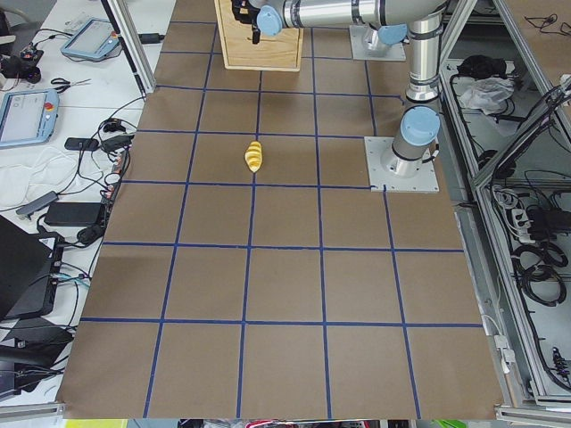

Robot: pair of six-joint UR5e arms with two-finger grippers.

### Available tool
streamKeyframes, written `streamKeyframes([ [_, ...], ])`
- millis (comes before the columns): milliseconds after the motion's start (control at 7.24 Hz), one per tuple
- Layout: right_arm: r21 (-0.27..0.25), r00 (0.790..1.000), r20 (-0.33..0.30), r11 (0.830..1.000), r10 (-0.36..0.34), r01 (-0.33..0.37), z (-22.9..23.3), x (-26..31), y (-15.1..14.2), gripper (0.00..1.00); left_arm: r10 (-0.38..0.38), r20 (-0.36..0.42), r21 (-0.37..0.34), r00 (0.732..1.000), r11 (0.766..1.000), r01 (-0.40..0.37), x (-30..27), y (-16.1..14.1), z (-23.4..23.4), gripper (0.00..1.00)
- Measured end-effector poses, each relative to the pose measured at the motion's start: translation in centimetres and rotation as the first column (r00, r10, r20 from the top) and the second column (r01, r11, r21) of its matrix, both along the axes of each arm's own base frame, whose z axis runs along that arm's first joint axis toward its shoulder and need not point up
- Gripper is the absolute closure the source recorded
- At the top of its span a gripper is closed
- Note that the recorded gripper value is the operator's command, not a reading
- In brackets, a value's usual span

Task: Open upper drawer
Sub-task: 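Pull the handle with the left gripper away from the cabinet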

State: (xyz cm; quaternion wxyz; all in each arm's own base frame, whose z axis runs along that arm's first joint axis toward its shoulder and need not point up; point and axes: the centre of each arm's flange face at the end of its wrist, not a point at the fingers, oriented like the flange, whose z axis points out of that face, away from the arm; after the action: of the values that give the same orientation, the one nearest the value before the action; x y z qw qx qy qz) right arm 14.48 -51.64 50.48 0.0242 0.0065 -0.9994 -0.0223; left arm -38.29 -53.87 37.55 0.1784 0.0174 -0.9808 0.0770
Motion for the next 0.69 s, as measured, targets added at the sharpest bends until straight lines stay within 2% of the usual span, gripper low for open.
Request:
streamKeyframes([
  [691, 0.000, 1.000, 0.000, 1.000, 0.001, -0.001, 0.00, 0.00, 0.00, 0.00, 0.015, 0.078, -0.022, 0.997, 1.000, -0.014, 1.09, -0.53, -0.23, 0.00],
])
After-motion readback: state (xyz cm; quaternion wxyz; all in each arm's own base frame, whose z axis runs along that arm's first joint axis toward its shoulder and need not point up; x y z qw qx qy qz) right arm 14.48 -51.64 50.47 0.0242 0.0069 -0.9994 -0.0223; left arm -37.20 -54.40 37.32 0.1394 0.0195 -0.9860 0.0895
